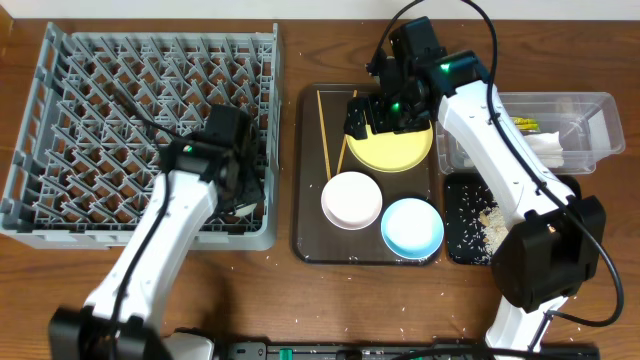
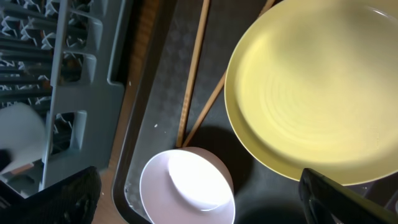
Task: Sort waste into correct bins and load items into the dishwasher
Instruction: 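Place white cup into dish rack with left gripper, then grasp pink bowl with left gripper and lift toward rack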
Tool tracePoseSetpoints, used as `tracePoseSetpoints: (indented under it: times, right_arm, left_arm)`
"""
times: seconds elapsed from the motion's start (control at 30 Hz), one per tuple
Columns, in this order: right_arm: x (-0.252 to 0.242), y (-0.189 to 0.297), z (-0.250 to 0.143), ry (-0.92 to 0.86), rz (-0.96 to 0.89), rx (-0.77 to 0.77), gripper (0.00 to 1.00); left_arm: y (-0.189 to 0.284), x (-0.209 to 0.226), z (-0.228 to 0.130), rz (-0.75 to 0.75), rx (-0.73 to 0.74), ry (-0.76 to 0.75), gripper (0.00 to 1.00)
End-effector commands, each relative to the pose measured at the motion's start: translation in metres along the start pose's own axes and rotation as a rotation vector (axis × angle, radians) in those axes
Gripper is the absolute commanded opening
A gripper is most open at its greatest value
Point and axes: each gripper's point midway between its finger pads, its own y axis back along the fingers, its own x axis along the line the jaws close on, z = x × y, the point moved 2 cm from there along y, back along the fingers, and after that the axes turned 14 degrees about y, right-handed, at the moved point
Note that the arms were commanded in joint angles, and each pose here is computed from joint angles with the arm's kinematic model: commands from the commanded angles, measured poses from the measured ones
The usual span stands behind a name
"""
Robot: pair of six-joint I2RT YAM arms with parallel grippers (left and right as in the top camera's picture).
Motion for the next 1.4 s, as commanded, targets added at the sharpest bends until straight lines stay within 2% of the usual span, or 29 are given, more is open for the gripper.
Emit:
tracePoseSetpoints:
  times: [0.0,0.07,0.1,0.13,0.2,0.23,0.33,0.47,0.57,0.63,0.73,0.87,0.97,1.1,1.17,1.2,1.27,1.37]
  right_arm:
    - [0.009,0.01,0.004,0.041,-0.003,-0.023,0.99]
    - [0.014,0.009,0.001,0.05,0.001,-0.008,0.99]
    - [0.016,0.008,-0.002,0.052,0.001,0.008,0.99]
    - [0.017,0.007,-0.005,0.052,-0.001,0.022,0.99]
    - [0.021,0.003,-0.017,0.039,-0.023,0.074,0.99]
    - [0.023,-0.001,-0.023,0.036,-0.032,0.097,0.99]
    - [0.021,-0.012,-0.037,0.012,-0.075,0.148,0.98]
    - [0.011,-0.029,-0.063,-0.025,-0.119,0.224,0.86]
    - [0.007,-0.048,-0.083,-0.038,-0.111,0.266,0.68]
    - [0.008,-0.058,-0.091,-0.04,-0.109,0.278,0.52]
    - [0.012,-0.074,-0.101,-0.028,-0.104,0.286,0.42]
    - [0.017,-0.088,-0.109,-0.027,-0.111,0.296,0.35]
    - [0.016,-0.093,-0.11,-0.034,-0.115,0.302,0.28]
    - [0.015,-0.097,-0.113,-0.037,-0.115,0.314,0.26]
    - [0.015,-0.097,-0.113,-0.036,-0.115,0.314,0.21]
    - [0.015,-0.097,-0.113,-0.035,-0.115,0.314,0.21]
    - [0.015,-0.098,-0.112,-0.034,-0.114,0.312,0.27]
    - [0.013,-0.093,-0.101,-0.05,-0.114,0.281,0.24]
  left_arm:
    - [-0.021,0.008,-0.005,0.098,0.044,0.012,0.27]
    - [-0.031,0.009,-0.007,0.128,0.069,0.008,0.42]
    - [-0.034,0.01,-0.008,0.136,0.076,0.007,0.59]
    - [-0.034,0.01,-0.008,0.138,0.078,0.006,0.69]
    - [-0.031,0.008,-0.005,0.13,0.071,0.008,0.82]
    - [-0.026,0.006,-0.003,0.126,0.067,0.008,0.85]
    - [-0.003,-0.001,0.005,0.1,0.046,0.007,0.86]
    - [0.034,-0.011,0.018,0.029,-0.015,0.009,0.87]
    - [0.067,-0.019,0.027,-0.074,-0.087,0.002,0.86]
    - [0.088,-0.022,0.031,-0.141,-0.147,0.003,0.86]
    - [0.112,-0.024,0.035,-0.229,-0.228,-0.001,0.86]
    - [0.124,-0.024,0.037,-0.27,-0.265,0.005,0.86]
    - [0.119,-0.026,0.037,-0.265,-0.249,0.002,0.86]
    - [0.108,-0.03,0.038,-0.241,-0.222,-0.002,0.87]
    - [0.103,-0.031,0.038,-0.229,-0.211,-0.003,0.86]
    - [0.102,-0.032,0.038,-0.226,-0.206,-0.005,0.86]
    - [0.099,-0.032,0.038,-0.221,-0.2,-0.005,0.86]
    - [0.091,-0.042,0.032,-0.249,-0.14,-0.019,0.86]
